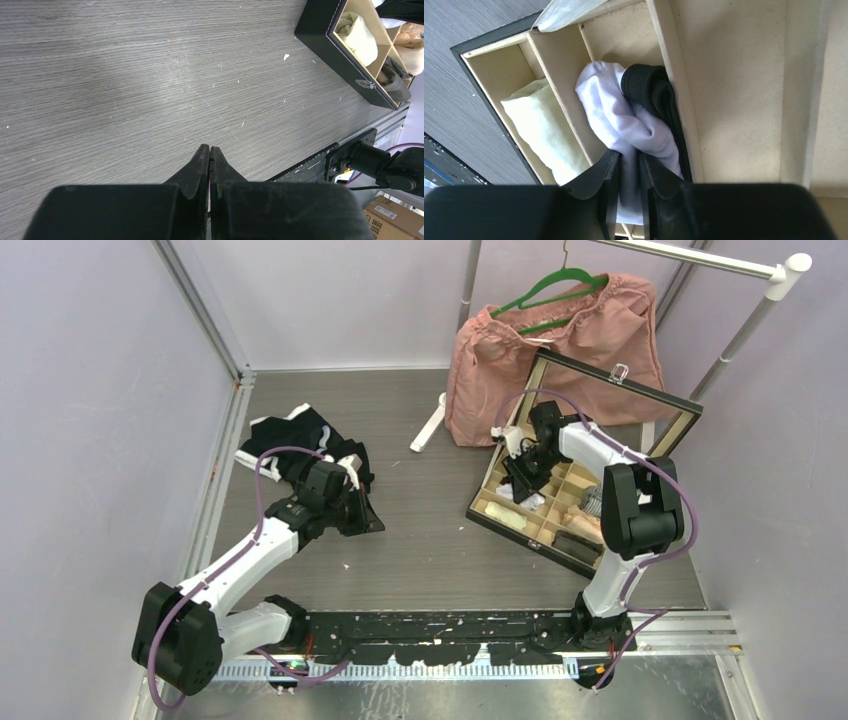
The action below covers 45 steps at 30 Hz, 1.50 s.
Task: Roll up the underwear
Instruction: Place the underwear in the storage box.
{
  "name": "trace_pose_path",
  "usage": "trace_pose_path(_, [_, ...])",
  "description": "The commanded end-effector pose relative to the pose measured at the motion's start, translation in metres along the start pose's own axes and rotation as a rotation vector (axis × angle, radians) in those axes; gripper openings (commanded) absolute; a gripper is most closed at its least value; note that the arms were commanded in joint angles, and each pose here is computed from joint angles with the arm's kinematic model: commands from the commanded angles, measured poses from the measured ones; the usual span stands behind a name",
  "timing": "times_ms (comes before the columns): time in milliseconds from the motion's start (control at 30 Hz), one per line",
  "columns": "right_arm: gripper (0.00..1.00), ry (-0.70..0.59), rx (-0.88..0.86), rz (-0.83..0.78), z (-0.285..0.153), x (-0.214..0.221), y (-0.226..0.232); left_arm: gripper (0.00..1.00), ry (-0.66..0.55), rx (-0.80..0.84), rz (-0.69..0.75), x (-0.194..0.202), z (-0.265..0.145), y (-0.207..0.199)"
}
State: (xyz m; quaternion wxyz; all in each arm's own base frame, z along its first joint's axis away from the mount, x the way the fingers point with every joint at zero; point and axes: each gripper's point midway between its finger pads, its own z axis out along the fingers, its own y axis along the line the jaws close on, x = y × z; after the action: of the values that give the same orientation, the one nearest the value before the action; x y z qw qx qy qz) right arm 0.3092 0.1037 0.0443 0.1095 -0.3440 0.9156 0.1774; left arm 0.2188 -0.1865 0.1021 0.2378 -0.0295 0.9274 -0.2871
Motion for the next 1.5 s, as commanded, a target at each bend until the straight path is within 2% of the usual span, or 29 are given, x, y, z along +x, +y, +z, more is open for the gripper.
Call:
trace_pose_path(0, [0.30,-0.043,0.209,-0.008,-0.018,-0.013,-0.040,0.01,-0.035,0.033,0.022,-0.013,-0.007,-0.012])
trace_pose_path(333, [0.48,-0.147,0.221,-0.036,-0.055,-0.034,-0.025,0.01,-0.032,0.032,0.018,-0.013,-0.005,-0.011])
trace_pose_path(633, [0.51,-0.184,0.242,-0.036,-0.069,-0.037,-0.020,0.01,-0.031,0.033,0.016,-0.012,-0.004,-0.011])
trace_pose_path(967, [0.54,-0.106,0.183,-0.002,-0.043,-0.021,-0.018,0.01,-0.029,0.033,0.017,-0.012,-0.003,-0.011])
trace_pose_path(1233, [0.46,-0.040,0.126,0.024,-0.023,-0.009,-0.014,0.01,-0.026,0.031,0.017,-0.011,-0.003,-0.010])
trace_pose_path(1467, [0.23,0.016,0.089,0.048,-0.011,0.001,-0.012,0.01,-0.028,0.030,0.018,-0.011,-0.004,-0.010])
